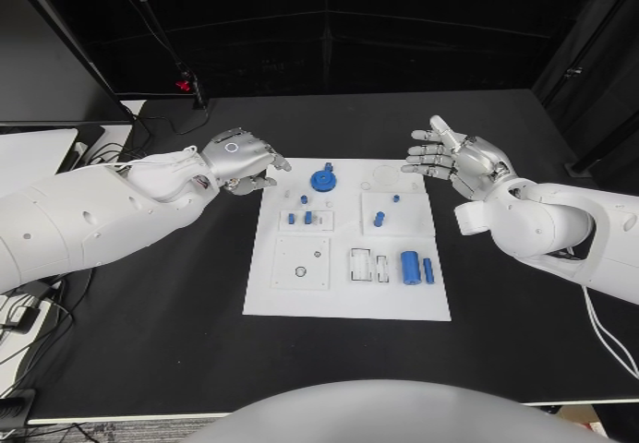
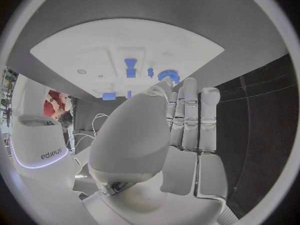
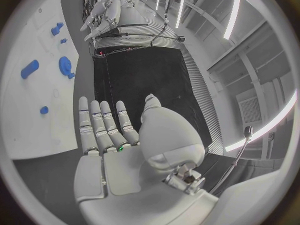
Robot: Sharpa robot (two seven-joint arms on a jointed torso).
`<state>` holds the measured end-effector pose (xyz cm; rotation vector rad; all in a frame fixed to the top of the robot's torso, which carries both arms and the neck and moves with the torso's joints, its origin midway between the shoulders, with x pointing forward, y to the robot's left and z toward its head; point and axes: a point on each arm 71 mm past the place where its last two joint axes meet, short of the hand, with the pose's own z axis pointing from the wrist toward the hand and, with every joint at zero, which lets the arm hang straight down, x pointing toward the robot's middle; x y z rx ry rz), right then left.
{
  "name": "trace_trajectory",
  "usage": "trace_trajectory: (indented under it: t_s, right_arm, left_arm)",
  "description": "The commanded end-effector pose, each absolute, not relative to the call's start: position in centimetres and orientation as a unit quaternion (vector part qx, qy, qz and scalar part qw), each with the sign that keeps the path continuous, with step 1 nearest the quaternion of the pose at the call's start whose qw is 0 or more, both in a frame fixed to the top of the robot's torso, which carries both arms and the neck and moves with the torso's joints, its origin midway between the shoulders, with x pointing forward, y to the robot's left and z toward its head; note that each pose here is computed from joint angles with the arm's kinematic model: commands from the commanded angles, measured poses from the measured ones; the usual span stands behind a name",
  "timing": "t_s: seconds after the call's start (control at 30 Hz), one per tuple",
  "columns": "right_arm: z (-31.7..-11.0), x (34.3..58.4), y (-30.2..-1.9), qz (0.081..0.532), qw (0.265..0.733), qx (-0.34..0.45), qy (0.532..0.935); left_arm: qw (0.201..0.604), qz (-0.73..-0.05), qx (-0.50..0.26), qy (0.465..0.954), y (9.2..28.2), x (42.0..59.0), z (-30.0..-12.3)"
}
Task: Assemble the parts on the task board
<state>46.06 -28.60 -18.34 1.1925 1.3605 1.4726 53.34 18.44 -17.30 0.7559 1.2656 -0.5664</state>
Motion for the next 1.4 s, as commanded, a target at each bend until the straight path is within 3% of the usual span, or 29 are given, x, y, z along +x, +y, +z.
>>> trace_trajectory:
  t_s: [0.03,0.13,0.33,0.6,0.83,1.13,1.4]
  right_arm:
    - [-17.0,46.4,-28.6,0.571,0.439,0.400,0.567]
    - [-15.8,46.8,-29.0,0.559,0.469,0.352,0.587]
    - [-14.6,47.9,-29.7,0.491,0.548,0.212,0.643]
    - [-15.2,48.8,-29.3,0.399,0.589,0.086,0.698]
    - [-15.4,49.3,-28.8,0.345,0.621,0.017,0.704]
    - [-14.8,49.5,-29.0,0.324,0.672,-0.003,0.666]
    - [-15.4,49.8,-28.3,0.314,0.656,-0.012,0.686]
  left_arm:
    - [0.746,-0.309,0.199,0.555,19.4,53.4,-15.8]
    - [0.739,-0.352,0.125,0.560,19.9,53.0,-15.6]
    - [0.690,-0.460,-0.042,0.558,20.3,52.4,-15.8]
    - [0.621,-0.561,-0.150,0.526,19.4,51.2,-16.2]
    - [0.600,-0.605,-0.181,0.492,18.4,49.9,-16.2]
    - [0.586,-0.621,-0.188,0.486,17.7,49.2,-16.5]
    - [0.583,-0.624,-0.189,0.485,17.6,48.9,-16.5]
